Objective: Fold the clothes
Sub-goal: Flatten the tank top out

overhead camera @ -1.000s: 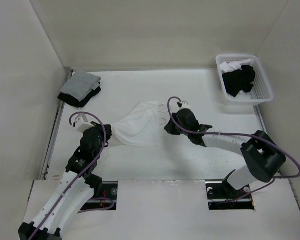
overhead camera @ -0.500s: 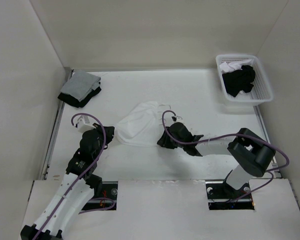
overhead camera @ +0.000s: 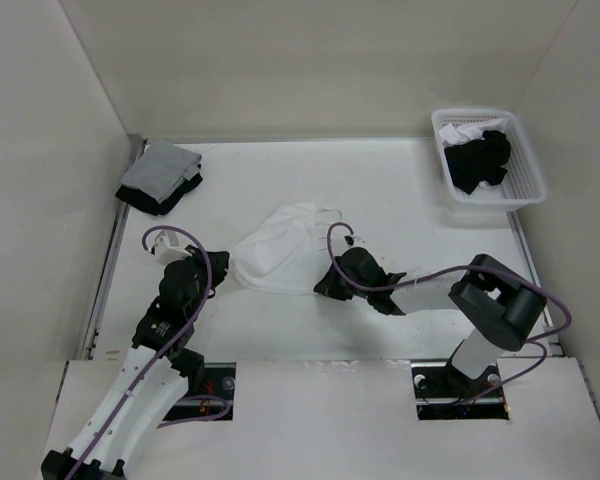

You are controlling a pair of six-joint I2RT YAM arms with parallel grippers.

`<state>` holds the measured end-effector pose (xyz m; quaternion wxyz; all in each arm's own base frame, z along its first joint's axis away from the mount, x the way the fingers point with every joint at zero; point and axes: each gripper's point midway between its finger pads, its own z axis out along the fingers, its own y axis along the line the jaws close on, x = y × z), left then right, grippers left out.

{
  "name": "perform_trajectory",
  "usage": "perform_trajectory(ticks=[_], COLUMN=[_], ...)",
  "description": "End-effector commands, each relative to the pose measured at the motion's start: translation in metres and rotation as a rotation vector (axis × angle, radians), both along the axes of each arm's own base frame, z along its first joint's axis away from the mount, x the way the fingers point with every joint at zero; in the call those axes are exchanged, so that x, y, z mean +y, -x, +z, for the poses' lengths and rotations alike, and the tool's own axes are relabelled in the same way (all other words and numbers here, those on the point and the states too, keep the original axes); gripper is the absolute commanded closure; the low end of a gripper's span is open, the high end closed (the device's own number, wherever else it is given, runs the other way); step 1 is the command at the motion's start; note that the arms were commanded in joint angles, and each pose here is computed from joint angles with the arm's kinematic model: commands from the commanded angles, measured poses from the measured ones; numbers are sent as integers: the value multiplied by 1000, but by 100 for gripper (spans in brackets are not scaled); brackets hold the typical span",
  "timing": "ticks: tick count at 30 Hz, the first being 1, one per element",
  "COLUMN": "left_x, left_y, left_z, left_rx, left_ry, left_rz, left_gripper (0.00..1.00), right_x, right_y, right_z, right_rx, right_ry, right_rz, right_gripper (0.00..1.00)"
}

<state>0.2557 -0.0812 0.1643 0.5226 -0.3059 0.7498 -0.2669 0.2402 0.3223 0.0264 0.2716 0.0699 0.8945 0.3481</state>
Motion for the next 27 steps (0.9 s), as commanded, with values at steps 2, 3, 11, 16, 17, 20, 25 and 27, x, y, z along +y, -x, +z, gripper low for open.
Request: perform_trajectory(ticks=[2,3,11,16,17,20,25,27], left_x=[-1,-1,13,27,30,32,28,24], left_y=[-9,-10,22,53,58,64,48,30], left_z=[44,55,231,317,329,356,355,335], left_rx=[-122,-145,-520,-725,-754,-813,-799,-748], left_ry=[15,17,124,179,185,203,198,179], left_rz=[-8,-10,13,32,39,44,51,58], left_gripper=[96,96,96,96,96,96,96,96], right_x=[-3,-7,-86,-132,-140,-147,-132,-123], right_y=[-14,-13,23,47,52,56,29,8], right_z=[71,87,305,419,441,478,484,466], right_rx=[-175,-209,-643,-845,-883,-949,-962,-925], right_ry=[-113,-125,-139,-208,-227,-243,-180,-159], right_rz=[-39,-40,-116,-174,-181,-178,-167,-162], right_gripper=[97,97,96,95,95,95,95,95])
